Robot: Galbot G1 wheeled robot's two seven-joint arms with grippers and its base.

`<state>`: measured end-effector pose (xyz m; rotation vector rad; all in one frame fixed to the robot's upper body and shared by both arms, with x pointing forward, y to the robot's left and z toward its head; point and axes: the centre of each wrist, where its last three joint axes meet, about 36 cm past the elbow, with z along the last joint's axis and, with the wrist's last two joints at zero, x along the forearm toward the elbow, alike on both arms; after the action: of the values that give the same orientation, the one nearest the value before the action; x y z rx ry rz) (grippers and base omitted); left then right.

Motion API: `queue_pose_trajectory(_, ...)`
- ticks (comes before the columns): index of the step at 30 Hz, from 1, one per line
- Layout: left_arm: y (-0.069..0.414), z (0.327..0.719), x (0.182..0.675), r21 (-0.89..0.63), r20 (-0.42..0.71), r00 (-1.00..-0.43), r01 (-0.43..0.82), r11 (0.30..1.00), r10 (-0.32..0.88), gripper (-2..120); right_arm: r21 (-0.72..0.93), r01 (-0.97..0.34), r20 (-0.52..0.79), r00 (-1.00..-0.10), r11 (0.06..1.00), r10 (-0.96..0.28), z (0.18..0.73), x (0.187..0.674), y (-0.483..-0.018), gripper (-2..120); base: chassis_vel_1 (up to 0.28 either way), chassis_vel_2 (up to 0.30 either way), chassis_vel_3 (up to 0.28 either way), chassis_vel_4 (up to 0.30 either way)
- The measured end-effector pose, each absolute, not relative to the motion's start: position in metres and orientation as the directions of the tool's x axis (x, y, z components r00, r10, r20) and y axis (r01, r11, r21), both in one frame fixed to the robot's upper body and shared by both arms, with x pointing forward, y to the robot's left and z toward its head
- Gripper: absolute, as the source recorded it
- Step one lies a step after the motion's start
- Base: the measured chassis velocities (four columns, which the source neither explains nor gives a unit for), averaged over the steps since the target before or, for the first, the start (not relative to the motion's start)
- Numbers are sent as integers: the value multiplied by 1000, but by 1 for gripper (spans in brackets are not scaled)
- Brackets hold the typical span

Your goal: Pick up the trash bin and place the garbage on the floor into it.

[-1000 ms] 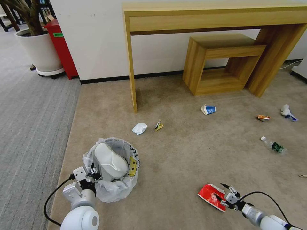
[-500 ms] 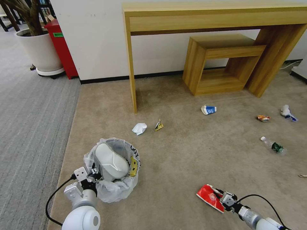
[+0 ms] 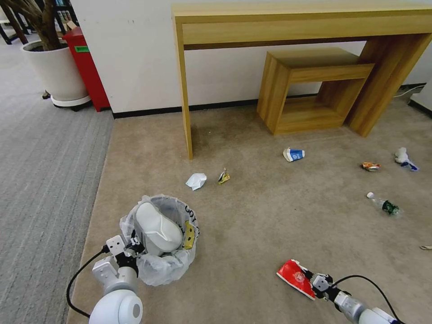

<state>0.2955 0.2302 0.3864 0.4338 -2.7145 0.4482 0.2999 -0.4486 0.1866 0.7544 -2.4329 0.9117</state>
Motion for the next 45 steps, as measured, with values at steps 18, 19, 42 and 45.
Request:
queue_pose_trajectory(18,229,389,294,-245,380,-894,-344,906,-237,1,-263,-600,113,-797,756,-593,264,347,-388,0,0,0,0,0)
queue_pose_trajectory(19,229,390,293,-245,378,-895,-343,907,-236,1,-234,-617,30,-777,751,-629,275,358,-375,0,0,0,0,0)
queue_pose_trajectory(42,222,409,286,-248,365,-906,-314,917,-211,1,-114,-883,-199,-429,456,-881,383,404,-225,0,0,0,0,0)
queue_pose_trajectory(45,221,411,285,-249,362,-909,-310,917,-209,1,-113,-894,-170,-413,434,-895,374,407,-214,0,0,0,0,0)
